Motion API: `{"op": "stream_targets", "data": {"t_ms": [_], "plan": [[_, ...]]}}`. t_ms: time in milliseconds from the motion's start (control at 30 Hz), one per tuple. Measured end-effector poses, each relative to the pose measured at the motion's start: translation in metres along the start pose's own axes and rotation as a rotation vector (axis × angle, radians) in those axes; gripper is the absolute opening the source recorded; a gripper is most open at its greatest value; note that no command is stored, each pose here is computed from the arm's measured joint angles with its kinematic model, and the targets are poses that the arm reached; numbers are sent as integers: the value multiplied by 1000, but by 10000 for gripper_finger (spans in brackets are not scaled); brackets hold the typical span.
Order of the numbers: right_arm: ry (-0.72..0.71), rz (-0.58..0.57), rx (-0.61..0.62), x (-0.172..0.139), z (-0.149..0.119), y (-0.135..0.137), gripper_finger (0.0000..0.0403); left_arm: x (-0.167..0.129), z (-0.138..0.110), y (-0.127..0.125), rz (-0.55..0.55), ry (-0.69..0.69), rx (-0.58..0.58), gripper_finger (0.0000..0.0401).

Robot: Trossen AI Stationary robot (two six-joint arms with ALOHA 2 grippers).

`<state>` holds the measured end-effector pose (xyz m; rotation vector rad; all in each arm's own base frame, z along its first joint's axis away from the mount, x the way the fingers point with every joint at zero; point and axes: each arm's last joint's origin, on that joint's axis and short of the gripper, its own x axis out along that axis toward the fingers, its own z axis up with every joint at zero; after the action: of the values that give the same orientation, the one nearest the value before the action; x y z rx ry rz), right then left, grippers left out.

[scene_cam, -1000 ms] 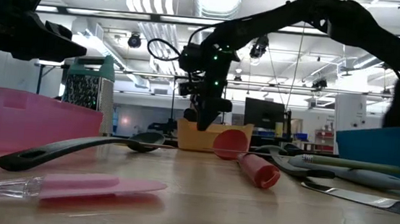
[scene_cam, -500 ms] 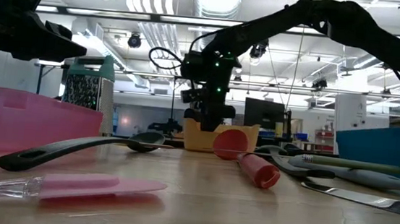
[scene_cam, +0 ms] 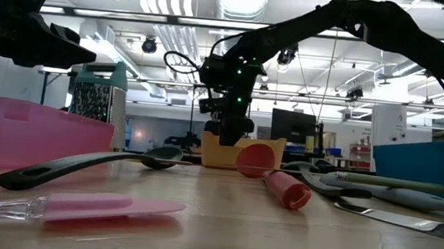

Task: Pick & Place Kitchen Items
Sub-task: Put the orange spatula into the yellow bin, then put the green knife into the blue bin

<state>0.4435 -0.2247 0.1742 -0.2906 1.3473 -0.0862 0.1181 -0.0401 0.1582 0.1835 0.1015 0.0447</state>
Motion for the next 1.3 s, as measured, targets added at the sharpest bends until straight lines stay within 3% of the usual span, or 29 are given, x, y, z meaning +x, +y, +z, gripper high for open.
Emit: {"op": "stream_targets", "data": {"t_ms": [333,633,933,1167,1300], "plan": [[-14,-11,48,-19,4,-2,206,0,0,0,0,0,0,23],[15,18,48,-48,9,6,225,0,0,0,-1,0,0,23],[77,64,134,-101,12,24,192,0,0,0,0,1,1,23],[159,104,237,-146,4,55,151,0,0,0,0,1,0,23],[124,101,251,-169,5,71,128,0,0,0,0,1,0,23]]}}
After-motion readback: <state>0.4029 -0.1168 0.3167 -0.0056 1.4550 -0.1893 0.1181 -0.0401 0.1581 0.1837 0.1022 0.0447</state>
